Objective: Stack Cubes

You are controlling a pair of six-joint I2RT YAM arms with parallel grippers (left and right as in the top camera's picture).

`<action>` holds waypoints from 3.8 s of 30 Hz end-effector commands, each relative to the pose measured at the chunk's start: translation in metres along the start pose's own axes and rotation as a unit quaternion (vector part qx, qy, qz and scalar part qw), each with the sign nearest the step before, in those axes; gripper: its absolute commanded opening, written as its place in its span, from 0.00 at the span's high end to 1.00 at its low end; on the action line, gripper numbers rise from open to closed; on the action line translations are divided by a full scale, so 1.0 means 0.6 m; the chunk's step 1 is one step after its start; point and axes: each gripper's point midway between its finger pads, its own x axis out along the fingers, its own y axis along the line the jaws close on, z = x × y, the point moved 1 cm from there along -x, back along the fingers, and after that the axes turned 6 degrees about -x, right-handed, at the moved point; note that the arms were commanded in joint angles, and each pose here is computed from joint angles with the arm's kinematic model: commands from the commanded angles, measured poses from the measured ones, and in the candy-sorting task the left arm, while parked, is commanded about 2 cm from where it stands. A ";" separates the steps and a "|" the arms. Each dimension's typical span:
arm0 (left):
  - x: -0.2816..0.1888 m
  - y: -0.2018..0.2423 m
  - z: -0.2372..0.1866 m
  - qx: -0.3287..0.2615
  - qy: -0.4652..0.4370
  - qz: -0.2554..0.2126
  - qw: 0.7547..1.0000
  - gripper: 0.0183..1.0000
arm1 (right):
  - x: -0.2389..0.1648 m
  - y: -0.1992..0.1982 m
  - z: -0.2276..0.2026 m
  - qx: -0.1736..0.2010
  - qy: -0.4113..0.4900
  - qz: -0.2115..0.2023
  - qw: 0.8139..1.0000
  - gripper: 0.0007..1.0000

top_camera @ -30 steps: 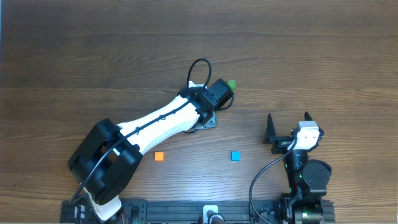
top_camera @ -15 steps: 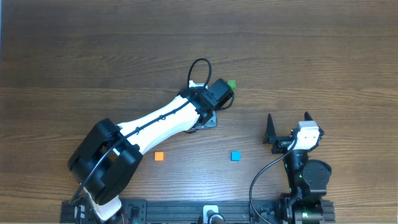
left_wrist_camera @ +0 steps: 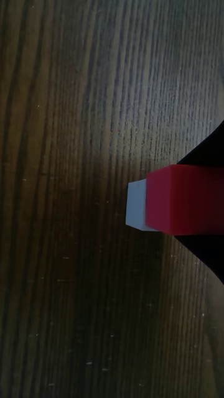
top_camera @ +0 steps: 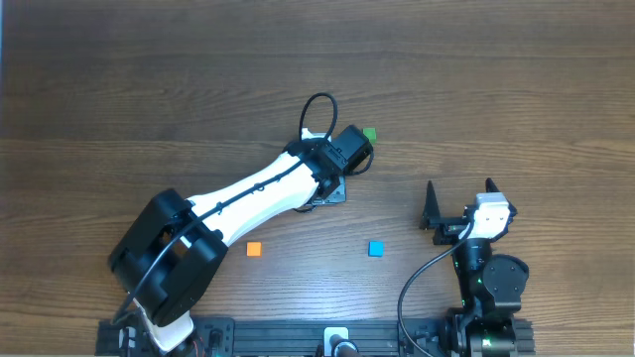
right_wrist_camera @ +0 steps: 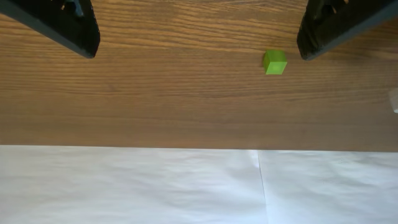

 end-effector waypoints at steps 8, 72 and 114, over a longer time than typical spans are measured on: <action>0.014 0.007 0.001 -0.012 0.004 0.011 1.000 0.96 | 0.000 0.004 -0.004 0.000 0.001 0.006 1.000 0.01; -0.078 0.197 -0.153 -0.033 0.005 -0.012 0.999 0.08 | 0.000 0.004 -0.004 0.000 0.001 0.006 1.000 0.01; 0.003 0.221 -0.165 0.002 0.018 0.007 1.000 0.21 | 0.000 0.004 -0.004 0.000 0.001 0.006 1.000 0.01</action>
